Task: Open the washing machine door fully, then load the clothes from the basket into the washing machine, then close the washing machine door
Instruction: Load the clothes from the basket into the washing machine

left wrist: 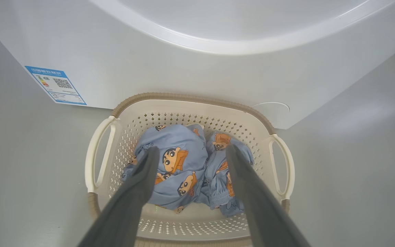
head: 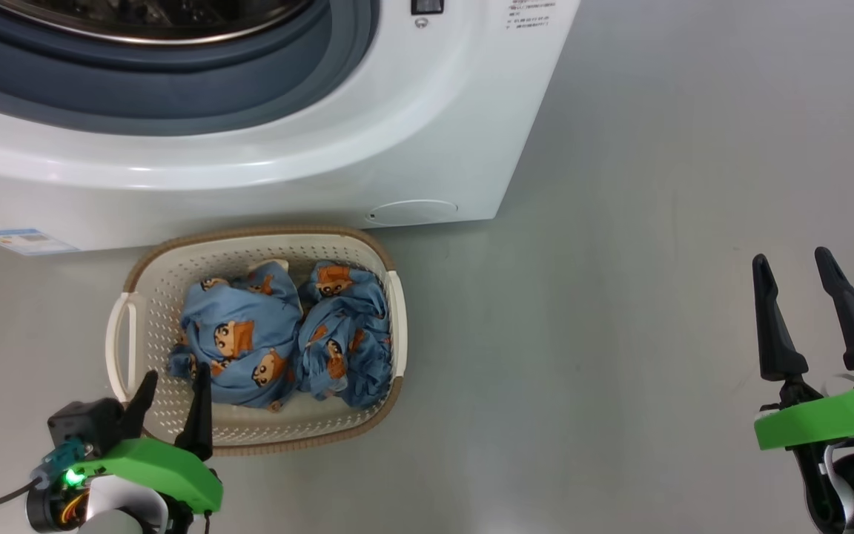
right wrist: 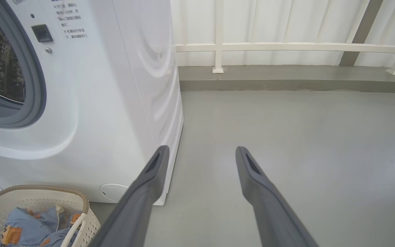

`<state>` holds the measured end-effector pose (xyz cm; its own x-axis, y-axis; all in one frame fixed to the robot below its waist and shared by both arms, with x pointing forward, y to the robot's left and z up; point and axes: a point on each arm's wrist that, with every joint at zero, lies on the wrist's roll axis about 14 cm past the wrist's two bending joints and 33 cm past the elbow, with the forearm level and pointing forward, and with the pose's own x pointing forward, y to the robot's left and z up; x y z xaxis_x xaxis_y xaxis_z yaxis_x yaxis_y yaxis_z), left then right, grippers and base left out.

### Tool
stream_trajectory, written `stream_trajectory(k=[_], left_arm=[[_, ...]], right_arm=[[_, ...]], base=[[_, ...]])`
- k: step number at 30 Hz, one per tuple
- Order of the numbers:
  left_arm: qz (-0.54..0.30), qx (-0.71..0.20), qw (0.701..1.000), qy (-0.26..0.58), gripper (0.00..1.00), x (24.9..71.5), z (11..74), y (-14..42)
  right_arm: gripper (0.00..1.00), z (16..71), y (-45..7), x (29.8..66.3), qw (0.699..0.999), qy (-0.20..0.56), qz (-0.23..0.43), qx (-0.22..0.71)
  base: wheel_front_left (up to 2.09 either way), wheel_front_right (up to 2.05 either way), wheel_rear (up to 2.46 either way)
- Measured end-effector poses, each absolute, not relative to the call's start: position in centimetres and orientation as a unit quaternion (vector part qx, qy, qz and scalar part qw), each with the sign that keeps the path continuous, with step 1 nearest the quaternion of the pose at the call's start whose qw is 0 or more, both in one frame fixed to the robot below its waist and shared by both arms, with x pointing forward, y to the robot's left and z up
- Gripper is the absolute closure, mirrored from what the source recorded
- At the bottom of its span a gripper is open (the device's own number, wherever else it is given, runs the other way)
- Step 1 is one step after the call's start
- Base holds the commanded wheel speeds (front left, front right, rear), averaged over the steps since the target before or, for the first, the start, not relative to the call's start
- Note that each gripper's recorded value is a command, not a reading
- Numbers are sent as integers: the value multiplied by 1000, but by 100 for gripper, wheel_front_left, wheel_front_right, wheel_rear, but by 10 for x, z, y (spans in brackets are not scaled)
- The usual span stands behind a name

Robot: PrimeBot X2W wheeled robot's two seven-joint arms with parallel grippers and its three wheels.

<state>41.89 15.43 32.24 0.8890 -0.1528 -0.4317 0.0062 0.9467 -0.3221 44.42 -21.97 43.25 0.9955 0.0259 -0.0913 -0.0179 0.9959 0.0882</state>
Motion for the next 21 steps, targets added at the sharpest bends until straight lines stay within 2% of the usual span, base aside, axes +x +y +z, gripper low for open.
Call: stream_trajectory(k=[21], left_arm=[[-60, -143, 938, 309, 0, 437, 266, 143]], right_arm=[[0, 409, -210, 472, 997, 57, 23, 45]], base=[[0, 0, 0]])
